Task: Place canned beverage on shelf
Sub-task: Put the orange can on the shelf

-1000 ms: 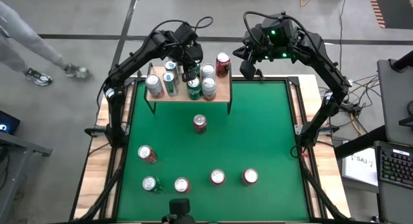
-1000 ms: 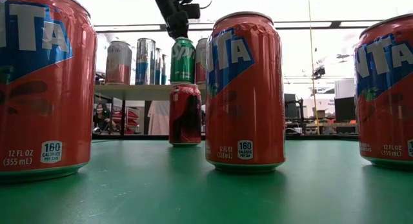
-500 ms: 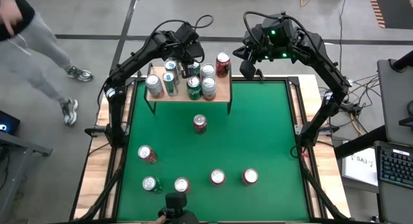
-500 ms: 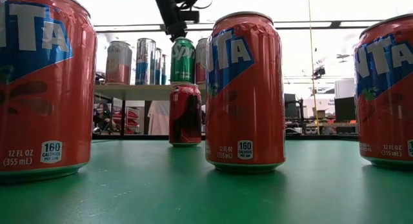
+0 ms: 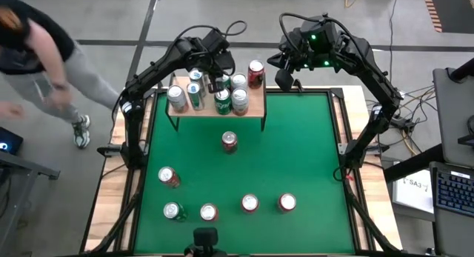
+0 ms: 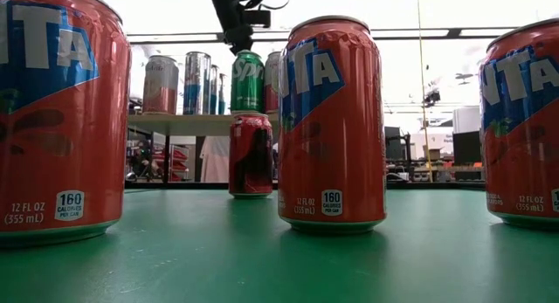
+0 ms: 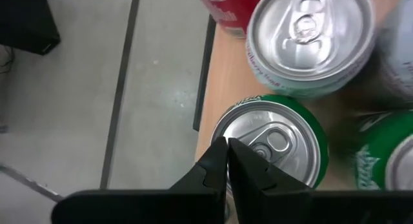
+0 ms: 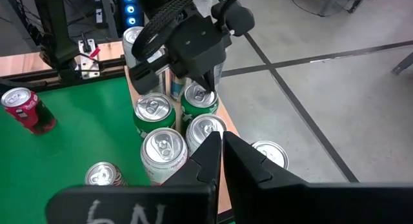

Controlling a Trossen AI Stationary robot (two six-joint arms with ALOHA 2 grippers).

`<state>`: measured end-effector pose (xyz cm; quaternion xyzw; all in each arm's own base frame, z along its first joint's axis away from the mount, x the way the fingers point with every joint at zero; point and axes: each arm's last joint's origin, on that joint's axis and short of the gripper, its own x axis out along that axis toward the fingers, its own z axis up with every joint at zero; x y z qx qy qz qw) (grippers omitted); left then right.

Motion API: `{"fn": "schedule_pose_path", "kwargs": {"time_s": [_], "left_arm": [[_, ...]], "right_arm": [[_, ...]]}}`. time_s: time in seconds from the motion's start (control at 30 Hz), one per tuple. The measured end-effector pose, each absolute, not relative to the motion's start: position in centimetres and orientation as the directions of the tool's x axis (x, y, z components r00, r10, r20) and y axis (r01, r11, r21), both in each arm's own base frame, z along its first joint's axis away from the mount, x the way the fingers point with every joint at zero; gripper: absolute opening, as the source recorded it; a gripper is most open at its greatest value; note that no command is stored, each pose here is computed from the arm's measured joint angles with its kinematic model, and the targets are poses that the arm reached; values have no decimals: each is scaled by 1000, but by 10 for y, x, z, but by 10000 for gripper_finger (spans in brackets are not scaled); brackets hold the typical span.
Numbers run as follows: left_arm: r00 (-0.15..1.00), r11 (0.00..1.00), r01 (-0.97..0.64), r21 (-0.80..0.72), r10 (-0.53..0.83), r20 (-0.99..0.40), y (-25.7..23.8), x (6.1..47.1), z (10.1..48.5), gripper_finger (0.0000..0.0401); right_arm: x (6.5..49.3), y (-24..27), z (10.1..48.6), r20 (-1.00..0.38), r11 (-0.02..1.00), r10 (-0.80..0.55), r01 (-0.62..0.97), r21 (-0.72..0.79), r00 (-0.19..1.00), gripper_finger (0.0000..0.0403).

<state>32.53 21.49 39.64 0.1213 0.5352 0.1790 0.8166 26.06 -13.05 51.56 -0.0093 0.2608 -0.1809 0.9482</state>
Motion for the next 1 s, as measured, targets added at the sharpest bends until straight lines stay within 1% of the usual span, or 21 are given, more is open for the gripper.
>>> {"fn": "schedule_pose_path", "kwargs": {"time_s": [1.0], "left_arm": [[378,916,-152,371,401,-835,205,324,402,0]], "right_arm": [[261,-131,516,-491,934,-349,339,-111,798,9]]}}
